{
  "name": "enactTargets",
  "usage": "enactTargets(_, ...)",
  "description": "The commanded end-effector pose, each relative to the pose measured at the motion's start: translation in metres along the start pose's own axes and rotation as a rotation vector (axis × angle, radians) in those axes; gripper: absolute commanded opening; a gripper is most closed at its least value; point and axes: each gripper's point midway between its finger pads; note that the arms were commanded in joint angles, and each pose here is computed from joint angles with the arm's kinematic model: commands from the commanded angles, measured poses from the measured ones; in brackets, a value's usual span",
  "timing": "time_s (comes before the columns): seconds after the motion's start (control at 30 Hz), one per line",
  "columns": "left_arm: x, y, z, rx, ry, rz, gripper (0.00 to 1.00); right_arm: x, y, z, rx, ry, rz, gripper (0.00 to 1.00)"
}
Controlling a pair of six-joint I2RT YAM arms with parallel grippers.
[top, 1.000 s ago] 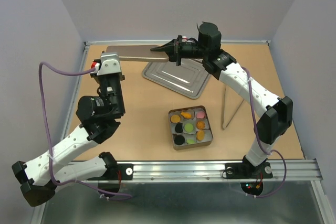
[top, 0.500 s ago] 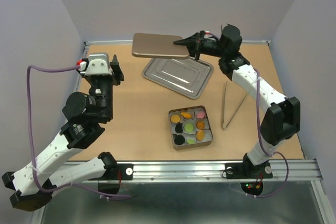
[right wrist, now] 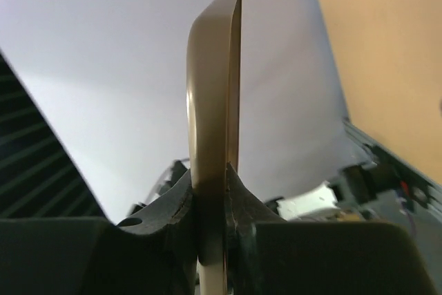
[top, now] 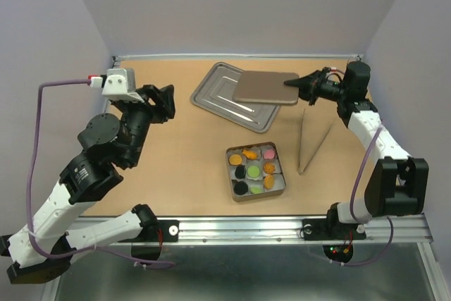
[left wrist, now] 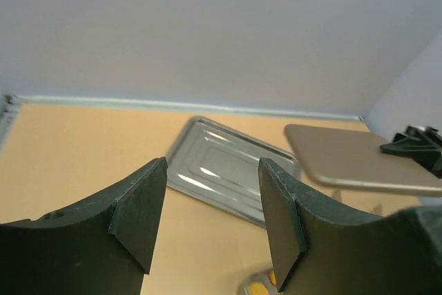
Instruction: Pack the cookies
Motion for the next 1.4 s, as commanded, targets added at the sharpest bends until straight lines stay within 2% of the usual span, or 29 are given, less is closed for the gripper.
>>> enactTargets(0.0,-0.038,-0.043,-0.002,0.198,-0.109,-0.138,0.66,-0.043,-0.038,-0.017,0.067,-0.091,-0.225,0.0)
enactTargets(0.13,-0.068,-0.085,-0.005,0.32,-0.198,-0.202,0.66,-0.071,-0.051,-0.03,0.027,-0.184,-0.3,0.0)
enactTargets(0.17,-0.073,-0.084,-0.005,0.31,-0.218,-0.231,0.66,-0.079,-0.057,-0.028,0.044,-0.207,-0.393,0.01)
enactTargets(0.23,-0.081,-0.098,-0.005,0.333,-0.23,-0.277,0.66,-0.108,-0.058,-0.032,0.018,-0.328,-0.394,0.0)
enactTargets(0.27,-0.083,-0.099,-0.004,0.328,-0.233,-0.295,0.66,-0.125,-0.052,-0.037,0.018,-0.396,-0.485,0.0)
enactTargets(0.3,-0.085,-0.104,-0.004,0.336,-0.232,-0.305,0.66,-0.13,-0.041,-0.042,-0.052,-0.477,-0.541,0.0)
enactTargets(0.33,-0.088,-0.102,-0.003,0.328,-0.245,-0.325,0.66,-0.148,-0.045,-0.051,-0.037,-0.571,-0.587,0.0)
enactTargets(0.37,-0.092,-0.106,-0.002,0.338,-0.254,-0.323,0.66,-0.154,-0.036,-0.059,-0.101,-0.638,-0.623,0.0)
enactTargets(0.43,-0.099,-0.111,-0.001,0.358,-0.273,-0.31,0.66,-0.157,-0.034,-0.066,-0.13,-0.657,-0.681,0.0)
enactTargets(0.5,-0.107,-0.12,0.004,0.386,-0.283,-0.287,0.66,-0.165,-0.037,-0.069,-0.122,-0.654,-0.718,0.0)
enactTargets(0.57,-0.115,-0.13,0.007,0.418,-0.299,-0.264,0.66,-0.176,-0.052,-0.063,-0.047,-0.625,-0.756,0.0)
enactTargets(0.6,-0.118,-0.132,0.008,0.427,-0.305,-0.265,0.66,-0.189,-0.063,-0.061,0.025,-0.576,-0.746,0.0)
enactTargets(0.73,-0.128,-0.139,0.011,0.432,-0.324,-0.293,0.65,-0.203,-0.086,-0.054,0.141,-0.397,-0.694,0.01)
enactTargets(0.93,-0.134,-0.164,0.008,0.478,-0.33,-0.328,0.65,-0.218,-0.096,-0.053,0.221,-0.337,-0.704,0.0)
enactTargets(1.1,-0.137,-0.186,0.001,0.513,-0.334,-0.366,0.65,-0.221,-0.095,-0.049,0.229,-0.328,-0.734,0.0)
enactTargets(1.37,-0.147,-0.225,-0.014,0.597,-0.377,-0.424,0.65,-0.223,-0.068,-0.035,0.141,-0.393,-0.701,0.0)
Point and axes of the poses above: each gripper's point midway between its finger pads, its own z axis out along the fingers, its own x axis along the line the jaws close on, y = z × x, and after that the axes turned 11 degrees about z, right-handed
